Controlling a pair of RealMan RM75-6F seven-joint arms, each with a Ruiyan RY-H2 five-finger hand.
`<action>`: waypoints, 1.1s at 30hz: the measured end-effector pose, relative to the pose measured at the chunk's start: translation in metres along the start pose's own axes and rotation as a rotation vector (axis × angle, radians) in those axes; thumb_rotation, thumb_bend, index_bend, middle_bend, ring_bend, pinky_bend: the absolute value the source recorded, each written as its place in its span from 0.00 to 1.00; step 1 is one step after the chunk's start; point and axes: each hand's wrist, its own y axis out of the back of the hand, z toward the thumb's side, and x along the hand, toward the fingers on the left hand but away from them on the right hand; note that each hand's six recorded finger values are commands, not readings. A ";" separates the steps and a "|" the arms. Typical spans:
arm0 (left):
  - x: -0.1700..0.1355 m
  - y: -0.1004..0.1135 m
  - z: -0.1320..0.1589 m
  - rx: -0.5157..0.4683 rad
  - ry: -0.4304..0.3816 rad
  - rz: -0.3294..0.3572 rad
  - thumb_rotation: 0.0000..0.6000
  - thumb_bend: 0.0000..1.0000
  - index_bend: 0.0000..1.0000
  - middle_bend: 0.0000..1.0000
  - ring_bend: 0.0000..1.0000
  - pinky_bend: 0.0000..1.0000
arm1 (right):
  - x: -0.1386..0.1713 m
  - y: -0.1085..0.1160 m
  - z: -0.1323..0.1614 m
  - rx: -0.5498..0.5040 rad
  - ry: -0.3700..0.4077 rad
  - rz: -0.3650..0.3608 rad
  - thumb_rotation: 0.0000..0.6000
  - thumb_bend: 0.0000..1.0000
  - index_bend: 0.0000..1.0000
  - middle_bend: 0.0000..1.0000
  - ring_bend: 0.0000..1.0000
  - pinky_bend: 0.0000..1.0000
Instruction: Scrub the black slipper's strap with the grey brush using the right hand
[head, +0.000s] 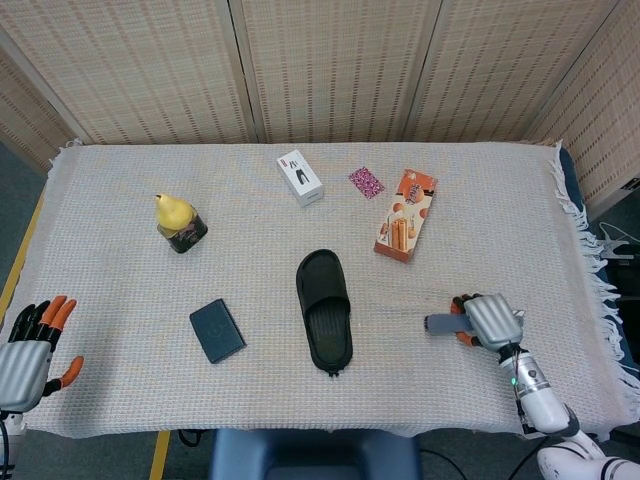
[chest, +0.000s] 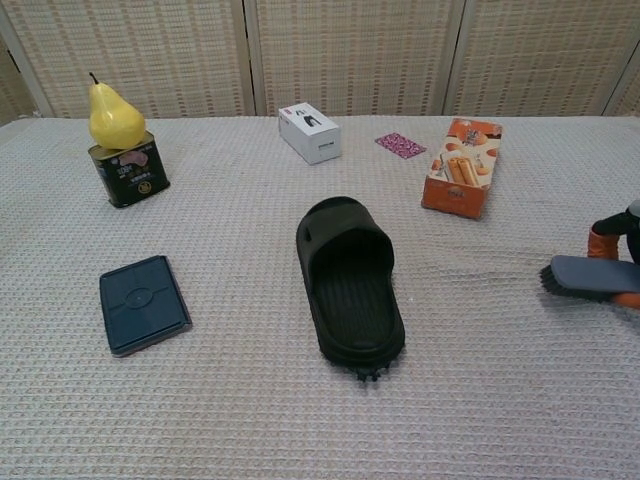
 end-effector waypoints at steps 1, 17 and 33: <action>0.000 0.000 0.000 0.000 -0.001 0.000 1.00 0.34 0.00 0.00 0.00 0.01 | -0.001 0.004 0.000 -0.002 0.000 -0.004 1.00 0.49 0.67 0.51 0.53 0.74; -0.001 0.004 -0.001 -0.013 -0.006 0.007 1.00 0.36 0.00 0.00 0.00 0.01 | -0.046 0.061 0.030 -0.085 0.073 -0.001 1.00 0.51 0.71 0.54 0.57 0.74; -0.003 0.009 -0.008 -0.030 0.008 0.017 1.00 0.36 0.00 0.00 0.00 0.01 | -0.136 0.083 0.119 -0.212 0.205 0.178 1.00 0.53 0.74 0.56 0.58 0.74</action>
